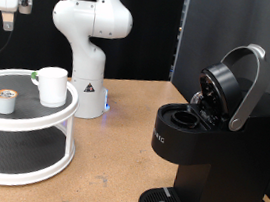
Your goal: Make a cup of coffee with the keurig machine
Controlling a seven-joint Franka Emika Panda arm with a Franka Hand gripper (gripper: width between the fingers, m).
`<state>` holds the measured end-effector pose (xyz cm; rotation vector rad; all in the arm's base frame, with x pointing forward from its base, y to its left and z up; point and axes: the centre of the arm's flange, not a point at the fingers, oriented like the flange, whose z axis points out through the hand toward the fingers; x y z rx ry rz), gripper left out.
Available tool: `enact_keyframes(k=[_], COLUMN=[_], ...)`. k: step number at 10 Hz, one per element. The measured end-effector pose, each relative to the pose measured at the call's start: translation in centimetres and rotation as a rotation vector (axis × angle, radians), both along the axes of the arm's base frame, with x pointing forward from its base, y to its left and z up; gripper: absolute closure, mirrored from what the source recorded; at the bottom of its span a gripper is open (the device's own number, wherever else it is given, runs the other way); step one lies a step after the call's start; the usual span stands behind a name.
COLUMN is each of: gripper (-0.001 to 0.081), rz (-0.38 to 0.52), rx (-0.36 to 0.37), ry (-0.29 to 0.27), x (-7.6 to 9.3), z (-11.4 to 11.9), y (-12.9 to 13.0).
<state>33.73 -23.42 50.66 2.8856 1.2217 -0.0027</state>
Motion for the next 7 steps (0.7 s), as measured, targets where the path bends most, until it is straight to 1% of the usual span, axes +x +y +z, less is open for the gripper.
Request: enact_keyframes(k=[1,2,4,7], gripper=[-0.0002,-0.0002,-0.0002,-0.0002], rz=[0.016,0.011,0.027,0.035], rx=[0.006,0.006,0.006,-0.01], ry=[0.004,0.006,-0.002,-0.032], x=[0.2,0.1,0.1,0.0], z=[0.1,0.0,-0.7,-3.6], y=[-0.2,-0.2,0.0,0.4])
